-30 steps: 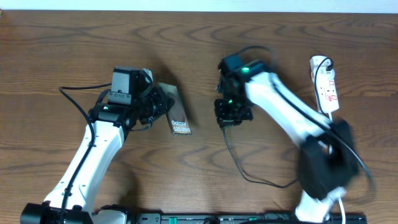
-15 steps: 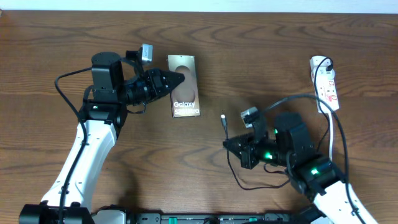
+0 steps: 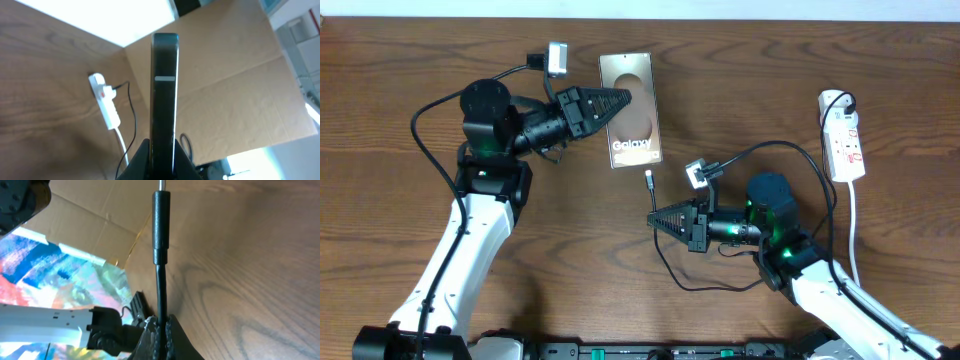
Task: Plug charger to phone and switch on socket
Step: 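Raise the phone upright with the left gripper, bring plug below it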
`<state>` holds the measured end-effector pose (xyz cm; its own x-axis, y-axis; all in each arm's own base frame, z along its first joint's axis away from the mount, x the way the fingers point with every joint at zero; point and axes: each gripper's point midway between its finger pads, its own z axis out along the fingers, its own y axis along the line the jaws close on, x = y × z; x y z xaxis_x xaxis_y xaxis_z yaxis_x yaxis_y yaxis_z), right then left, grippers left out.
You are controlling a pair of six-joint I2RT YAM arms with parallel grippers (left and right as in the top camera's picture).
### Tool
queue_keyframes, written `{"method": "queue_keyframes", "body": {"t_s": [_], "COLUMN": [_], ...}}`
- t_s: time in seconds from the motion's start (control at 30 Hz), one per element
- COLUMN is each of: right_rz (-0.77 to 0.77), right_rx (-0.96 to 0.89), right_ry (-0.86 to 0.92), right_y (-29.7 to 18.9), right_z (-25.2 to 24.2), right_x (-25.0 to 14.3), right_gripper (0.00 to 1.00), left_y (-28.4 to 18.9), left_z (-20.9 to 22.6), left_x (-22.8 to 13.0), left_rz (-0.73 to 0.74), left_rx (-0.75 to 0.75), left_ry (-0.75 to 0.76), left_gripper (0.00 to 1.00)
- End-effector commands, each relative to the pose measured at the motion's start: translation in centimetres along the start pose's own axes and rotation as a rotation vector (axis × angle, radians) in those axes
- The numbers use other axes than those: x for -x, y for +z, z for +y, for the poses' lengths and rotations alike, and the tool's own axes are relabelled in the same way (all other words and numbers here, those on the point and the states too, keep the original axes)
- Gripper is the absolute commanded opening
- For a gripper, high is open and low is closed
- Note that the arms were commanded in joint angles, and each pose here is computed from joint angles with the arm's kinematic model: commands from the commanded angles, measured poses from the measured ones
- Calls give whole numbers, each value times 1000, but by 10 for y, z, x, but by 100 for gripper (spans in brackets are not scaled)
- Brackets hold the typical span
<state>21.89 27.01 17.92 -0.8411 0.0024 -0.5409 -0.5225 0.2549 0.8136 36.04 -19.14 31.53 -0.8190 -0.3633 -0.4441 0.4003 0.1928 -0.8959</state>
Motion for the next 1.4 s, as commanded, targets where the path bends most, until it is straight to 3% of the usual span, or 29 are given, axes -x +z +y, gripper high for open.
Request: {"method": "queue_keyframes", "body": {"t_s": [0.0, 0.27, 0.57, 1.37], "right_rz": [34, 43, -10, -141], "right_rx": [52, 233, 261, 231], "right_ry": [17, -181, -241, -169], "right_y": [1, -4, -10, -17], "right_z": [6, 45, 50, 52], "right_x": [-4, 0, 3, 34], "right_gripper": [1, 1, 1, 1], "left_y": [3, 4, 2, 1], "left_z": [-18, -26, -47, -57], "left_x": [15, 23, 22, 17], "left_rz": [-69, -108, -91, -58], "left_rx": [-22, -43, -119, -158], "left_ry": [20, 28, 63, 70], "left_gripper": [7, 7, 7, 7]}}
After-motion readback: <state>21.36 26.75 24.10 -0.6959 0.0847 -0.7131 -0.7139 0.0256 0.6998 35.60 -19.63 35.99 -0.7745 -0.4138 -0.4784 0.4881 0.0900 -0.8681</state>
